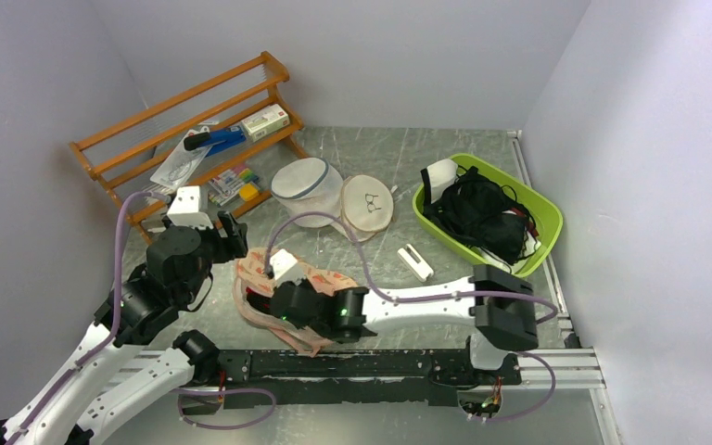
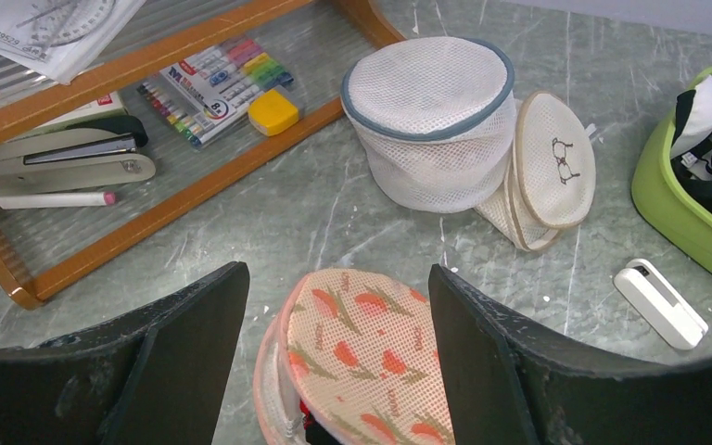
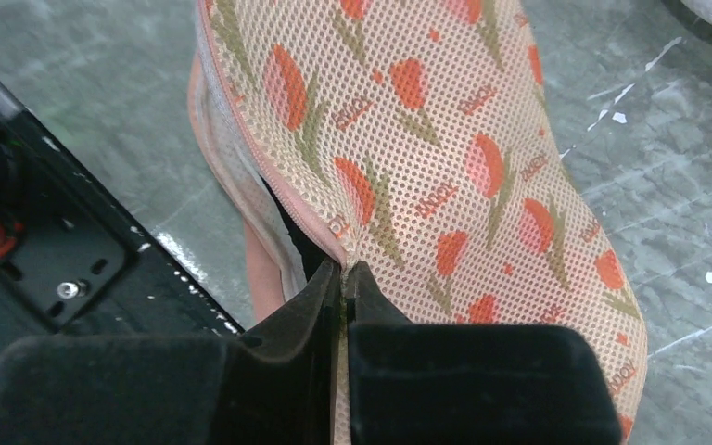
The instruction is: Unzip the laundry bag and remove the bra
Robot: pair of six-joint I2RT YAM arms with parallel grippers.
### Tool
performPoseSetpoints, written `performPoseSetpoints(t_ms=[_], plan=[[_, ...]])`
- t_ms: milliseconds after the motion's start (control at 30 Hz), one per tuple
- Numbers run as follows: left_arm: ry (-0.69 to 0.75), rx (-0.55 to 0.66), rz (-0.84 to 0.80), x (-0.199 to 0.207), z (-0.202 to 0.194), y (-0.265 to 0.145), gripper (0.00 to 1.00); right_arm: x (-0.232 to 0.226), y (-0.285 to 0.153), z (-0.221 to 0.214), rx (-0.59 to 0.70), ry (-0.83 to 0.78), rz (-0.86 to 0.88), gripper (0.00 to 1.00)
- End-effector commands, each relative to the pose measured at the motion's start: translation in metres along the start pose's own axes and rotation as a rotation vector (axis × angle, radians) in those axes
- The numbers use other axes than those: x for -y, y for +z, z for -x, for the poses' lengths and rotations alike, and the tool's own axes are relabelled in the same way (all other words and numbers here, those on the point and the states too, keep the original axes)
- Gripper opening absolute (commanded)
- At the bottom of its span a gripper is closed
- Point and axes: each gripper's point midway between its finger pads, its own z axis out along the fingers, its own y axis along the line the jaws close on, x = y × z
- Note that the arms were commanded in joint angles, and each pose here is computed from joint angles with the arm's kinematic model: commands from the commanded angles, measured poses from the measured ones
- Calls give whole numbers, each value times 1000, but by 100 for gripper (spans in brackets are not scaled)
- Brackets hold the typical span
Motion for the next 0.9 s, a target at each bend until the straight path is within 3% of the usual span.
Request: performPoseSetpoints(t_ms=[0, 400, 867], plan=[[-14, 25, 24, -4, 4, 1, 82, 4, -17, 25, 48, 172, 126, 0], [-5, 11, 12, -1, 1, 4, 82, 83, -41, 46, 88, 677, 466, 0], [-3, 6, 9, 0, 0, 4, 82, 193, -35, 1, 14, 974, 340, 0]])
